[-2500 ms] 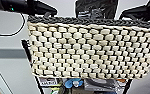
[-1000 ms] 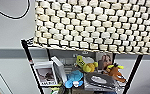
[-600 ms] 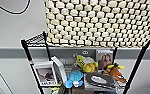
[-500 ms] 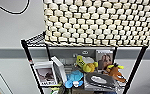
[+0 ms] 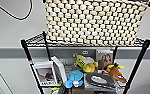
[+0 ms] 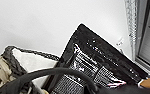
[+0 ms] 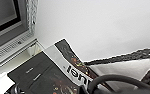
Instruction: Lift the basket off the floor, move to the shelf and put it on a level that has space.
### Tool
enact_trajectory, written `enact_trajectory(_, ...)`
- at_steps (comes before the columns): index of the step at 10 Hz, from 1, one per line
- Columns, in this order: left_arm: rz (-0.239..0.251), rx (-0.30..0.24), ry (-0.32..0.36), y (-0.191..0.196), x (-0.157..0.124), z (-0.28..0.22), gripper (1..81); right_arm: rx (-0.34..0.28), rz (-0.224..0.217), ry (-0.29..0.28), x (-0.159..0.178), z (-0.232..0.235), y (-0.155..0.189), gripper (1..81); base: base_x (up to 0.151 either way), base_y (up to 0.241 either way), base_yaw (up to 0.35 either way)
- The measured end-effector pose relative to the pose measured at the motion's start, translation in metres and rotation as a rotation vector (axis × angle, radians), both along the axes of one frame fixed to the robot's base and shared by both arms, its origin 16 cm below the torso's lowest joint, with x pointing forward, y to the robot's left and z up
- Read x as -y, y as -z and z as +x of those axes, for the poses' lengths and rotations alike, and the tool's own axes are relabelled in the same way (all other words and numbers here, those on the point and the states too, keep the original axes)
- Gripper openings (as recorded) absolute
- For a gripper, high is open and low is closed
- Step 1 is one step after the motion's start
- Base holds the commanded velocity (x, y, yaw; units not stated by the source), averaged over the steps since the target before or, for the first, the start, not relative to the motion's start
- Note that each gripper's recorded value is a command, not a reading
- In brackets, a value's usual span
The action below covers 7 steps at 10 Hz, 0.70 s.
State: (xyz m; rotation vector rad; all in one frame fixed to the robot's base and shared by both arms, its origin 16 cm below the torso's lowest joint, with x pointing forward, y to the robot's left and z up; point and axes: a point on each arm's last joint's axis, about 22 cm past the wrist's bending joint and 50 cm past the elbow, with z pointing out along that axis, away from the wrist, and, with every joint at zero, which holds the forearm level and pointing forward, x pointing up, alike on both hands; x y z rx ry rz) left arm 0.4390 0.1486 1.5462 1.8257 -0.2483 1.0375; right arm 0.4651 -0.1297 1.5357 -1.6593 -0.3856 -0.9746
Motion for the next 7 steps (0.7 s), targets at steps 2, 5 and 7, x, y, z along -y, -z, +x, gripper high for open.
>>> enact_trajectory(2,0.008,0.006,-0.04,-0.002,-0.009,0.021,1.0,0.017,-0.003,0.012,-0.009,0.024,0.003,1.0,0.0,0.0,0.0)
enact_trajectory(5,0.014,-0.036,-0.112,0.024,-0.03,0.069,1.0,0.002,-0.022,0.019,-0.019,0.052,0.02,1.0,0.0,0.0,0.0)
enact_trajectory(7,0.018,-0.045,-0.128,0.029,-0.029,0.086,1.0,0.012,-0.013,0.054,-0.007,0.07,0.018,1.0,0.0,0.0,0.0)
